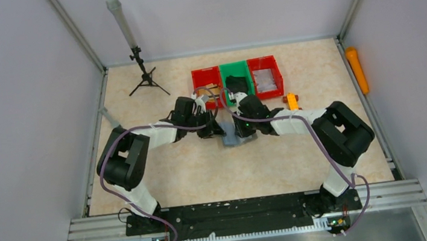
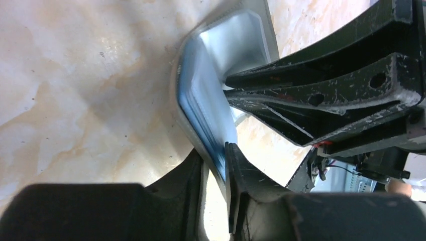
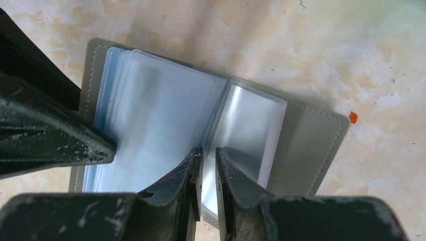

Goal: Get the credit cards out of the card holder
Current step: Remove the credit card from the card holder.

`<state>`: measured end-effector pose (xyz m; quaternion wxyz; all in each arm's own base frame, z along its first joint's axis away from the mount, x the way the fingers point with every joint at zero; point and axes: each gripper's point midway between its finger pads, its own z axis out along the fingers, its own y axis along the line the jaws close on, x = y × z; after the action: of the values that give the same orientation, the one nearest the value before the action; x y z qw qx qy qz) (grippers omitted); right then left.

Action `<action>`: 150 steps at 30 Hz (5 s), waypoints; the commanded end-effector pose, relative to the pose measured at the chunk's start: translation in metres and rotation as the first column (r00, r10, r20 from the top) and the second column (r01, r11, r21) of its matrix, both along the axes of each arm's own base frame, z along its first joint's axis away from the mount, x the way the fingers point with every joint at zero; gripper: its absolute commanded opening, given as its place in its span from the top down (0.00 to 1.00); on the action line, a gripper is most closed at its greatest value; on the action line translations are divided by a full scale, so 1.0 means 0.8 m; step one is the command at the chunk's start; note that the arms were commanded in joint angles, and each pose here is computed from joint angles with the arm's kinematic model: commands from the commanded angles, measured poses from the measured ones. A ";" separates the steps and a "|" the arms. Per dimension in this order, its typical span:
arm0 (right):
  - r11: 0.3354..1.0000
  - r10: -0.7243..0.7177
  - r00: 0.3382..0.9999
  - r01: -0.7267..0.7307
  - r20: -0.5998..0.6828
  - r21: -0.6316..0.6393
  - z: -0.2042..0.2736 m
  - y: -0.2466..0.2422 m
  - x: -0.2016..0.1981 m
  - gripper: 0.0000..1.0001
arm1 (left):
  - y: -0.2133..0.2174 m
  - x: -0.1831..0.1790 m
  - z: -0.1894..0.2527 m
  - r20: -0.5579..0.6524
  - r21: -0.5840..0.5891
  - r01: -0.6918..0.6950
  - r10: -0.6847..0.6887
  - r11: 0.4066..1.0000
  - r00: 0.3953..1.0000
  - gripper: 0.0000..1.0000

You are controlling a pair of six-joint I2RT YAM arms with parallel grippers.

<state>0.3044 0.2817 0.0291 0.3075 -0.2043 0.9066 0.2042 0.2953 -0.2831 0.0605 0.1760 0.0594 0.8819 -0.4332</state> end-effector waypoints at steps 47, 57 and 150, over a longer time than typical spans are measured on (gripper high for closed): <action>0.920 0.111 0.994 -0.096 -0.018 0.380 0.040 0.036 -0.015 0.33 | 0.002 0.011 0.023 0.051 -0.080 -0.013 0.017 0.997 0.999 0.90; 0.925 0.118 0.992 -0.096 -0.038 0.367 0.027 0.041 -0.016 0.37 | 0.000 0.008 0.021 0.041 -0.084 0.001 0.002 0.996 0.999 0.74; 0.968 0.125 0.992 -0.121 -0.005 0.221 0.010 0.054 -0.019 0.38 | 0.005 0.007 0.033 0.077 -0.059 0.010 -0.005 0.998 0.997 0.77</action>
<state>0.2803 0.3155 0.0383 0.3049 -0.2251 0.8664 0.3252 0.2976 -0.2689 0.0651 0.1930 0.0531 0.8826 -0.4253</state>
